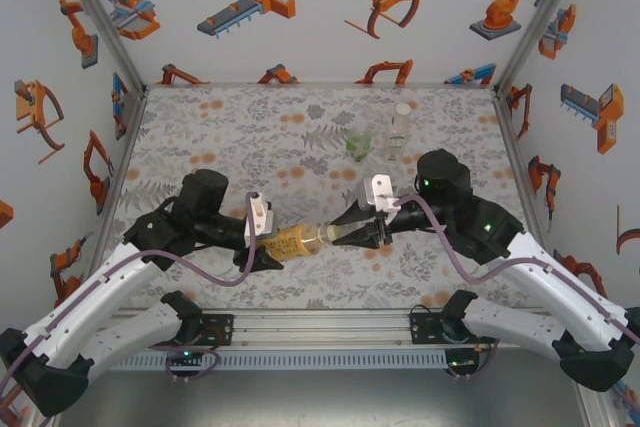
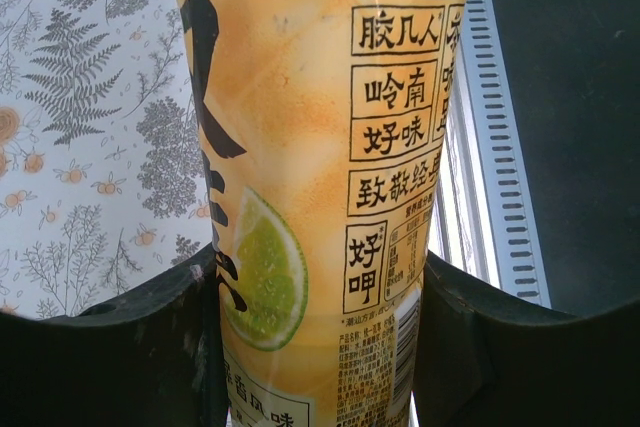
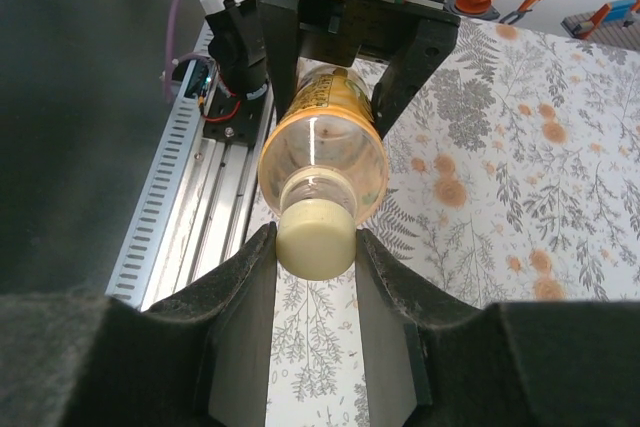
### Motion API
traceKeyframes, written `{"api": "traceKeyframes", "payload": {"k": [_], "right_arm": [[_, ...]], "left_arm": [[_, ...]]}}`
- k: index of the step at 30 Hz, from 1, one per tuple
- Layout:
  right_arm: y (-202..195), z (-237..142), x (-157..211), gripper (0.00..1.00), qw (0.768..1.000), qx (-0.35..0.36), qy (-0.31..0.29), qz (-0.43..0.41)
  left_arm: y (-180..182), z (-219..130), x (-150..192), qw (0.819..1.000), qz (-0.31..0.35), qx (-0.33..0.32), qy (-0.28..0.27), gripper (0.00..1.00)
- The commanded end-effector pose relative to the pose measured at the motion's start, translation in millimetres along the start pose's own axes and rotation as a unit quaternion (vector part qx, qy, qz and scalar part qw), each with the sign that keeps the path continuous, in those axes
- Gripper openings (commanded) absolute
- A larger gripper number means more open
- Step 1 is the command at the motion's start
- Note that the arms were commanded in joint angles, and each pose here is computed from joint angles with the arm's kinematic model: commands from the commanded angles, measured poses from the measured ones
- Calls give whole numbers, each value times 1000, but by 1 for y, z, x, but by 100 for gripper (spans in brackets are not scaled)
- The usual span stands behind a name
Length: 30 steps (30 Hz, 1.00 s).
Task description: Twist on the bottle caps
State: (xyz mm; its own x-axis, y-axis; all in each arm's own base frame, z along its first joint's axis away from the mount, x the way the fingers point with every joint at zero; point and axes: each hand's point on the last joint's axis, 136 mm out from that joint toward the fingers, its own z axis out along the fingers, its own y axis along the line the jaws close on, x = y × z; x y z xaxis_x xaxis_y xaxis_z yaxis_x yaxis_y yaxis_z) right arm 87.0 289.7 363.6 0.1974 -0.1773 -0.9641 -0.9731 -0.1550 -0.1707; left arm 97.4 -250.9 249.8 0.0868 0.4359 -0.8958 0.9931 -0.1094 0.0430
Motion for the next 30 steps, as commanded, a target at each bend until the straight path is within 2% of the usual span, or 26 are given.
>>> {"api": "traceKeyframes", "payload": {"k": [1,10,30], "right_arm": [[1,-2,-12,21,1000,3,-8,-21],[2,3,-17,21,999,-10,-9,-34],[16,14,-1,20,996,-52,48,-55]], "left_arm": [[-6,-6,-15,1000,22,11,-19,0],[-6,-5,-15,1000,19,12,-18,0],[-12,-4,-19,999,14,35,-29,0]]}}
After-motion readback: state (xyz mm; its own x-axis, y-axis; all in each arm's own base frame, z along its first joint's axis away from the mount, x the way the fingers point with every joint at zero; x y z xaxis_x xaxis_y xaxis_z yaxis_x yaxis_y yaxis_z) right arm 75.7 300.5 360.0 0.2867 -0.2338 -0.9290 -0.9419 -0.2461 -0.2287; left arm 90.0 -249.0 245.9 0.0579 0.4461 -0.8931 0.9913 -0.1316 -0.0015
